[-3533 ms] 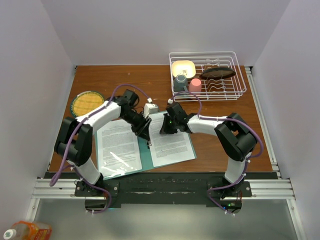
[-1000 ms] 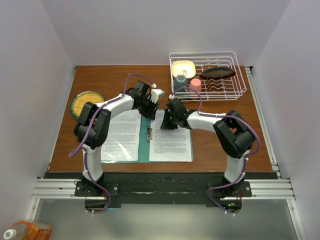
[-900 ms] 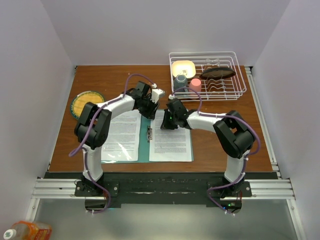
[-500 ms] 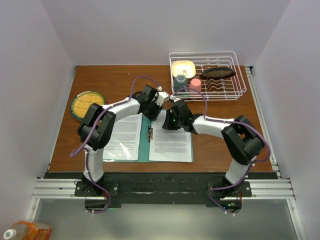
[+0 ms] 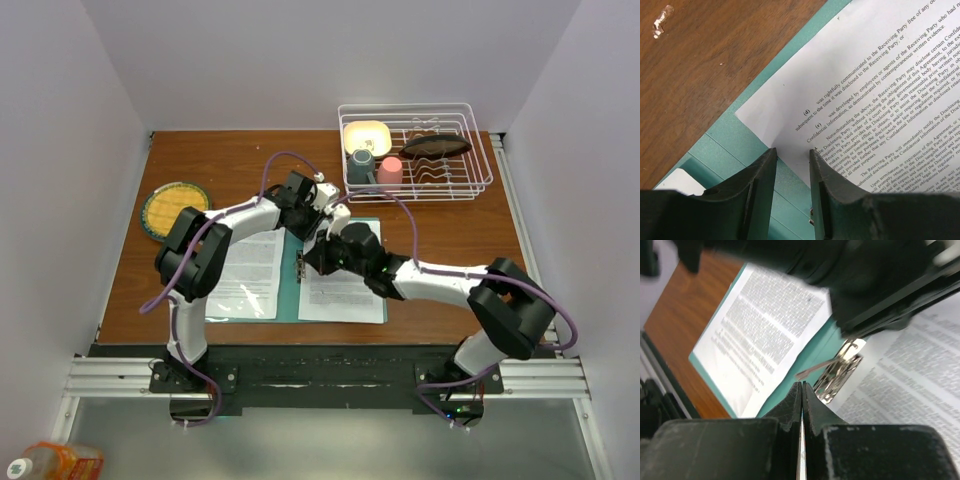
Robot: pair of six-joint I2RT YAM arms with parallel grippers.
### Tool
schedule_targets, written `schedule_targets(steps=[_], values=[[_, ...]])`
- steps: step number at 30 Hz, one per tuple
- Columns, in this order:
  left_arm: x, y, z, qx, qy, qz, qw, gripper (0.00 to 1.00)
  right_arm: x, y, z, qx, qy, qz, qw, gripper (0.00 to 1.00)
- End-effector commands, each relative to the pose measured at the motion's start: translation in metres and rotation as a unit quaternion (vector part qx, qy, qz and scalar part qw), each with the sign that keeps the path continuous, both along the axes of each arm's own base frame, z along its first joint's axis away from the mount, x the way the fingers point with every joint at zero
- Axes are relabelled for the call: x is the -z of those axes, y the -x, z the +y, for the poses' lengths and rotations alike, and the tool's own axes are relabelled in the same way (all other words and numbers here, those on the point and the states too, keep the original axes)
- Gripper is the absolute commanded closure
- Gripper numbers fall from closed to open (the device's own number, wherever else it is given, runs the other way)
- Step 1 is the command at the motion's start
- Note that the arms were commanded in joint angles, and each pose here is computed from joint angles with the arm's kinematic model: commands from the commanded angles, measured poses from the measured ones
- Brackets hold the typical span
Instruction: Put the files into the folder
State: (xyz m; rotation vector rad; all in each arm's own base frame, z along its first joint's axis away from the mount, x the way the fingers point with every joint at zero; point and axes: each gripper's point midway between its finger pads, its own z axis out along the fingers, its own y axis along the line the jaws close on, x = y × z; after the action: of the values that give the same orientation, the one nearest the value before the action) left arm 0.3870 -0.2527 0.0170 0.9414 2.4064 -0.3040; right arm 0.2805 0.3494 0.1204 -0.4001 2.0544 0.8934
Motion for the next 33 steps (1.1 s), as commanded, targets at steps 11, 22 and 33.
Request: schedule_targets(steps=[11,22,33], values=[[0.042,0.032,0.024,-0.003,-0.048,0.065,0.997,0.65,-0.014,0.004,0.029,-0.015,-0.088,-0.124,0.988,1.0],[0.04,0.031,0.024,-0.005,-0.046,0.063,0.997,0.66,-0.004,-0.005,0.05,-0.026,-0.092,-0.115,0.989,1.0],[0.039,0.03,0.025,-0.006,-0.044,0.061,0.997,0.66,0.002,-0.011,0.057,-0.019,-0.089,-0.1,0.991,1.0]])
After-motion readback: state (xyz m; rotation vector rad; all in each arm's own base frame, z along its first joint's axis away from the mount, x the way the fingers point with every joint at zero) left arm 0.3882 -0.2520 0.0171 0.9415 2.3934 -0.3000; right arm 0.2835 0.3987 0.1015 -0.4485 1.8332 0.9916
